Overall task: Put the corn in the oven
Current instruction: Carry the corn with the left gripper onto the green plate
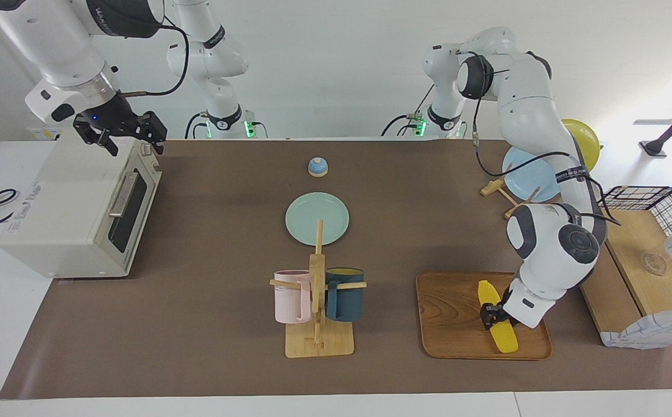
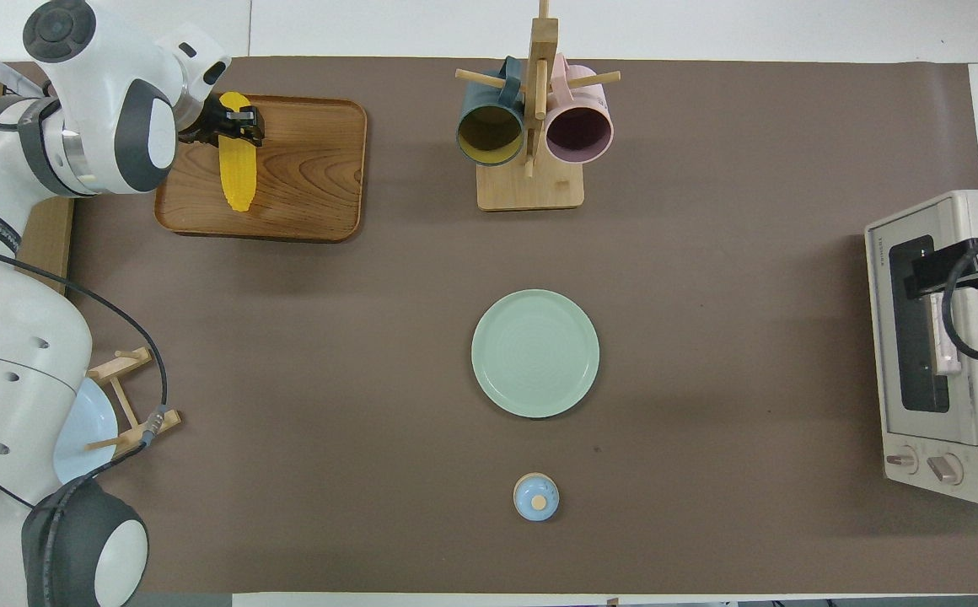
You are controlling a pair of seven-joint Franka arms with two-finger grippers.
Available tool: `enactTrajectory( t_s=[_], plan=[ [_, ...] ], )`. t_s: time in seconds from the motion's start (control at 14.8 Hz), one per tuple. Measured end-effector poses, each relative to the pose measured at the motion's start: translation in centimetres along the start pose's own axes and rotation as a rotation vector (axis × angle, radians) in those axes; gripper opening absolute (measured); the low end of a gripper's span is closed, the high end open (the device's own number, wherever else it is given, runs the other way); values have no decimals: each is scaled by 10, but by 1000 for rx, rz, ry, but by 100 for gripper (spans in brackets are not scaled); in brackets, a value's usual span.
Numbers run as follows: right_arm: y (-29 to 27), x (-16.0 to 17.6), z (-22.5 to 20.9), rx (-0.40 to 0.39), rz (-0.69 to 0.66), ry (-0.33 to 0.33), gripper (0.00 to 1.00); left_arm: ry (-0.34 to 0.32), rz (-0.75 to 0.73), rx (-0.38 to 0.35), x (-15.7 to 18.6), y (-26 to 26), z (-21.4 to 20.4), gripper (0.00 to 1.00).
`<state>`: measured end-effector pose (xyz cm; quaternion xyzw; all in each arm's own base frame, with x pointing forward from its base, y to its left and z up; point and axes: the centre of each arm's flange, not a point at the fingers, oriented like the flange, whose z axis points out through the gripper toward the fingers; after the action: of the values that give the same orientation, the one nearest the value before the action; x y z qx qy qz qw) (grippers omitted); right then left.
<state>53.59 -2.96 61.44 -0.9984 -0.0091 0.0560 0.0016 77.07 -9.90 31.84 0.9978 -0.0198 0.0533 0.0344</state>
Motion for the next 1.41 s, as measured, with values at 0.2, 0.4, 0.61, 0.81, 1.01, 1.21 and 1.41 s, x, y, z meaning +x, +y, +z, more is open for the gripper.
enactTrajectory(
  t_s=[0.2, 0.4, 0.61, 0.81, 1.01, 1.21, 1.41],
  plan=[
    [0, 0, 0, 0, 0, 0, 100, -21, -24, -52, -3, 7, -47, 57],
    [0, 0, 0, 0, 0, 0, 100, -32, -74, -70, -28, 32, -112, 57],
    [0, 0, 0, 0, 0, 0, 100, -72, -96, -73, -87, 95, -152, 57],
    [0, 0, 0, 0, 0, 0, 100, -111, -105, -68, -162, 185, -167, 57],
    [0, 0, 0, 0, 0, 0, 100, -94, -75, -84, -220, 268, -154, 57],
    [-2, 0, 0, 0, -3, -4, 100, -66, -39, -108, -262, 320, -122, 57],
    [-4, -4, 2, 1, -7, -30, 100, -53, -14, -122, -291, 354, -83, 57]
  ],
)
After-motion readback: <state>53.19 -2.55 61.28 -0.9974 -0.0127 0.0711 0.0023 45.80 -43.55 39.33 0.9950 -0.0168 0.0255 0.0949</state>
